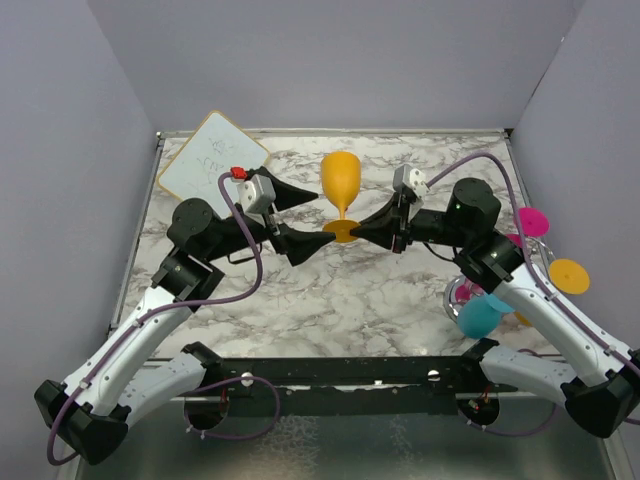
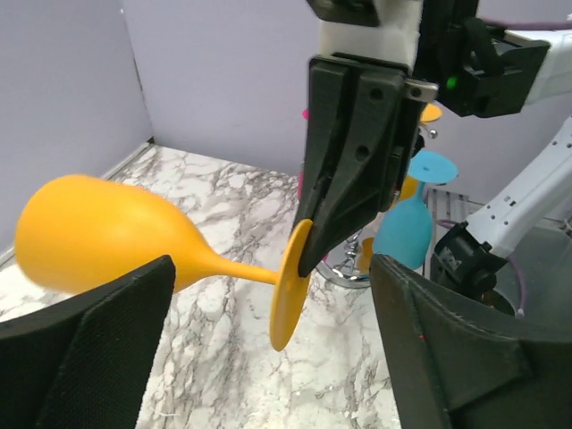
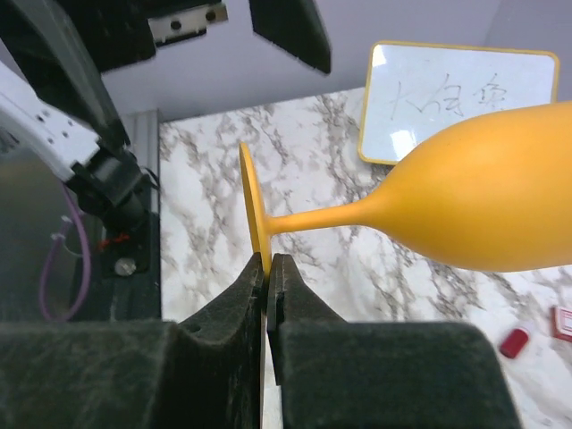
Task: Take the wine glass off the wine glass rack
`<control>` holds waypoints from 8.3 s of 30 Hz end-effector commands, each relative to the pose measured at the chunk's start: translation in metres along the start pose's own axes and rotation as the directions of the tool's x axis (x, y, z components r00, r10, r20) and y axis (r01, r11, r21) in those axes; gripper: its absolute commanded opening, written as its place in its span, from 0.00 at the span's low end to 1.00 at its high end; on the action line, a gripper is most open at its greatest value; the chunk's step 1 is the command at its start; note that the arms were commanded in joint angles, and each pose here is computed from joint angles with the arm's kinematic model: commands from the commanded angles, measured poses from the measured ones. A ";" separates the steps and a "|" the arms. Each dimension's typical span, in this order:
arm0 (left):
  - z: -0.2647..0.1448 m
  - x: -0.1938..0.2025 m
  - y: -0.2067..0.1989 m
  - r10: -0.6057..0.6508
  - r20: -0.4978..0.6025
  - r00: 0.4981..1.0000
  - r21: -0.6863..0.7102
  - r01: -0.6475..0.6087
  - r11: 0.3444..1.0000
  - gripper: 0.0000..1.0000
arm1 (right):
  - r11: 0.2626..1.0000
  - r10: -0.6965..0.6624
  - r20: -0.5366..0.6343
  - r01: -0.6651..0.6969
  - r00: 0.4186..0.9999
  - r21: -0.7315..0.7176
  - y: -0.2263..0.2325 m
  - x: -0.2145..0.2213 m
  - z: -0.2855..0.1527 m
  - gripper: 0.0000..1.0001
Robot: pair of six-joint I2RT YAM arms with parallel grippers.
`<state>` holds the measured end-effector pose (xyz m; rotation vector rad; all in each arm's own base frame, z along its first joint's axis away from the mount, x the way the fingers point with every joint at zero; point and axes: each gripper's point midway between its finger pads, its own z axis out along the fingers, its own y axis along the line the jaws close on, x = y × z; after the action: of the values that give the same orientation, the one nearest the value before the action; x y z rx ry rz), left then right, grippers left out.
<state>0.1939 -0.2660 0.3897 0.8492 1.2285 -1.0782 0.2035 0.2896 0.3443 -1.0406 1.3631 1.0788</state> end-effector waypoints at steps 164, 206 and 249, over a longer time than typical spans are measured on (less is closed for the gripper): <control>-0.144 0.098 0.212 -0.517 -0.200 0.832 -0.952 -0.040 0.304 0.82 | 0.770 -0.283 -0.127 0.304 0.951 0.562 -0.041 -0.015 -0.032 1.00; 0.192 0.123 -0.141 -0.848 -0.298 0.439 -0.038 0.882 0.470 0.47 | 0.290 -0.187 0.145 -0.087 0.971 0.953 -0.118 -0.143 -0.183 1.00; 0.252 0.176 -0.155 -0.882 -0.347 0.319 -0.157 0.907 0.390 0.15 | 0.301 -0.331 0.221 -0.120 0.918 0.946 -0.077 -0.177 -0.226 1.00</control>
<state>0.1168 -0.5765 0.2573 0.3445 2.1599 -1.9329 0.2443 0.0560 0.5197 0.0452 1.2657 0.1331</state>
